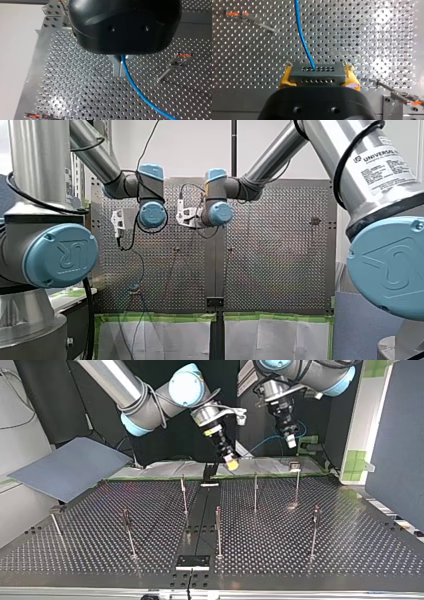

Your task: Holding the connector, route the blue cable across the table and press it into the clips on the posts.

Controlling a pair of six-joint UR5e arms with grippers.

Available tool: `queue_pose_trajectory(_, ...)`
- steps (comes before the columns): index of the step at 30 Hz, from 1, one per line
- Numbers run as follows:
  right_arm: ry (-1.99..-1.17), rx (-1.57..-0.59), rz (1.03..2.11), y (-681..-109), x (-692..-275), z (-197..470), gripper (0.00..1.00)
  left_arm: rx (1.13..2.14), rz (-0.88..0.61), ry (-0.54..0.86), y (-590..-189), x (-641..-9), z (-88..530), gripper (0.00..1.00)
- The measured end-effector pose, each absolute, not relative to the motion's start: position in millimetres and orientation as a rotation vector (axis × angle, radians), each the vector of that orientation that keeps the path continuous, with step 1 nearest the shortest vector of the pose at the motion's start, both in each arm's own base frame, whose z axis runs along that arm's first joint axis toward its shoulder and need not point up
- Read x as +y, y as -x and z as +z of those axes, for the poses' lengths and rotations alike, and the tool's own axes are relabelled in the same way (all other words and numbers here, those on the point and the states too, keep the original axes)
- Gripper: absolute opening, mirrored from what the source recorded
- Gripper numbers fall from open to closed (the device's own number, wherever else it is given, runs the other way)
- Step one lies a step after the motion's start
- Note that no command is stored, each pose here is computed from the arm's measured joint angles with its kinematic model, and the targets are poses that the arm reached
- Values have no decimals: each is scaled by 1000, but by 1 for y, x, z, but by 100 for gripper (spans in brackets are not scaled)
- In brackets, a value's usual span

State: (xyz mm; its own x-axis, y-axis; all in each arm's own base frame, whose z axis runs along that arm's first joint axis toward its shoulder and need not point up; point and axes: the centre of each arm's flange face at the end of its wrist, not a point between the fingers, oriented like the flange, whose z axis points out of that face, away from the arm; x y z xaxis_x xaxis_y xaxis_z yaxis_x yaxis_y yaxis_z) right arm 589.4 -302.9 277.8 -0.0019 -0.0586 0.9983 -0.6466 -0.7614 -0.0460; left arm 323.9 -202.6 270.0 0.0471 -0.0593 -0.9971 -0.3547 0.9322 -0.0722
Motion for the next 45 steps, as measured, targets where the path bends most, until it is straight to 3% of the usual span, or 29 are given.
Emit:
queue_pose_trajectory(7,-1844,-729,1826,-599,-306,300,0,1501,246,354,-336,-190,281,0)
queue_pose_trajectory(19,-1762,-714,1892,-614,-326,348,0,1466,242,358,-367,-163,308,0)
queue_pose_trajectory(35,-1867,-735,1834,-648,-332,324,0,1400,194,379,-405,-143,345,0)
queue_pose_trajectory(45,-1822,-767,1882,-658,-346,349,0,1415,192,369,-424,-136,352,0)
